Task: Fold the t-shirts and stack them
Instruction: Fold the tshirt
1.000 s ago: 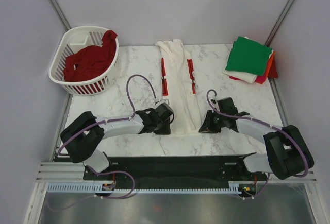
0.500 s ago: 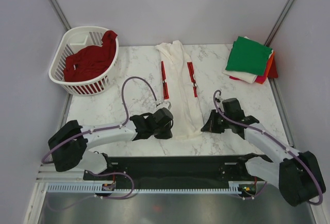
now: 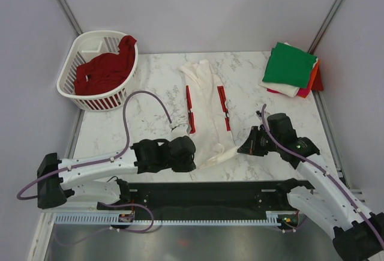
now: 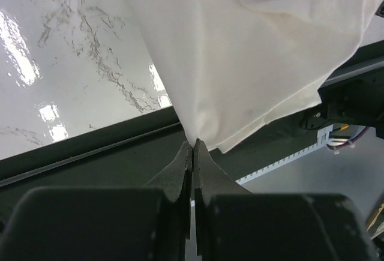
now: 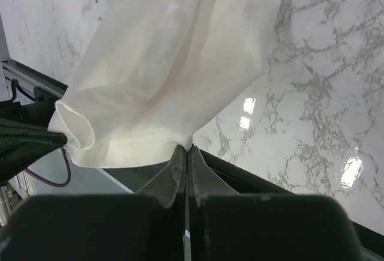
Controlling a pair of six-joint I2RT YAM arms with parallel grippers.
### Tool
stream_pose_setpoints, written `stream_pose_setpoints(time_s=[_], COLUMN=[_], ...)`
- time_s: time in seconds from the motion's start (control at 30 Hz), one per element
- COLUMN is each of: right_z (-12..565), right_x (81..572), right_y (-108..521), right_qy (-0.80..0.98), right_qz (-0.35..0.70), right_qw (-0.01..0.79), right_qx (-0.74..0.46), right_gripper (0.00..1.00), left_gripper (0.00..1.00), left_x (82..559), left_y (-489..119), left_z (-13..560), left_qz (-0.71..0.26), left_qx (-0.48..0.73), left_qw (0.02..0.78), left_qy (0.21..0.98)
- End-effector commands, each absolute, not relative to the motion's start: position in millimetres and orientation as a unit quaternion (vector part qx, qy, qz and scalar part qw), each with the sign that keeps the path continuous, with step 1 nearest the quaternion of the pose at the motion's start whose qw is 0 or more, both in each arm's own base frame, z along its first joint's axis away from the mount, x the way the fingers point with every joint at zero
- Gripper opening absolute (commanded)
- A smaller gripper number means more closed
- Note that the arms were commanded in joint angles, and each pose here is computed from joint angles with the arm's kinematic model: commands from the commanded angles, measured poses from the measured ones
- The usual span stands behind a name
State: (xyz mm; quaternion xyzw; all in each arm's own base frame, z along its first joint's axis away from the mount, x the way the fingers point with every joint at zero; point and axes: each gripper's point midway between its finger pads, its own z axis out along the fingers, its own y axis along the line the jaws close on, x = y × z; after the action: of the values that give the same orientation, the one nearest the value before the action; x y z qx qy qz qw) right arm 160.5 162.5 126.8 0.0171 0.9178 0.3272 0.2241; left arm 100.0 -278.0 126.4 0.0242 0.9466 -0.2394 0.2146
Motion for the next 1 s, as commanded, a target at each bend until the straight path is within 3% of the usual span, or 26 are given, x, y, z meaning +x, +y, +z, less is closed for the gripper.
stream_pose_setpoints(time_s=[0.0, 0.5, 0.97], right_z=[147, 189, 127], right_x=[191, 326, 400], right_y=[161, 177, 189], right_qy=[0.920, 0.918, 0.938], right_qz=[0.297, 0.217, 0.198], right_qw=[0.256, 0.332, 0.282], right_qx=[0.018, 0.003, 0.027], right_gripper=[0.00, 0.00, 0.00], left_gripper=[0.02, 0.02, 0.02], left_x=[122, 252, 348], left_y=[-264, -255, -250], left_z=[159, 202, 122], left_qz=[-0.208, -0.158, -0.076], left_qx=[-0.026, -0.014, -0.007], left_qw=[0.250, 0.291, 0.221], left_qy=[0.945, 0.943, 0.972])
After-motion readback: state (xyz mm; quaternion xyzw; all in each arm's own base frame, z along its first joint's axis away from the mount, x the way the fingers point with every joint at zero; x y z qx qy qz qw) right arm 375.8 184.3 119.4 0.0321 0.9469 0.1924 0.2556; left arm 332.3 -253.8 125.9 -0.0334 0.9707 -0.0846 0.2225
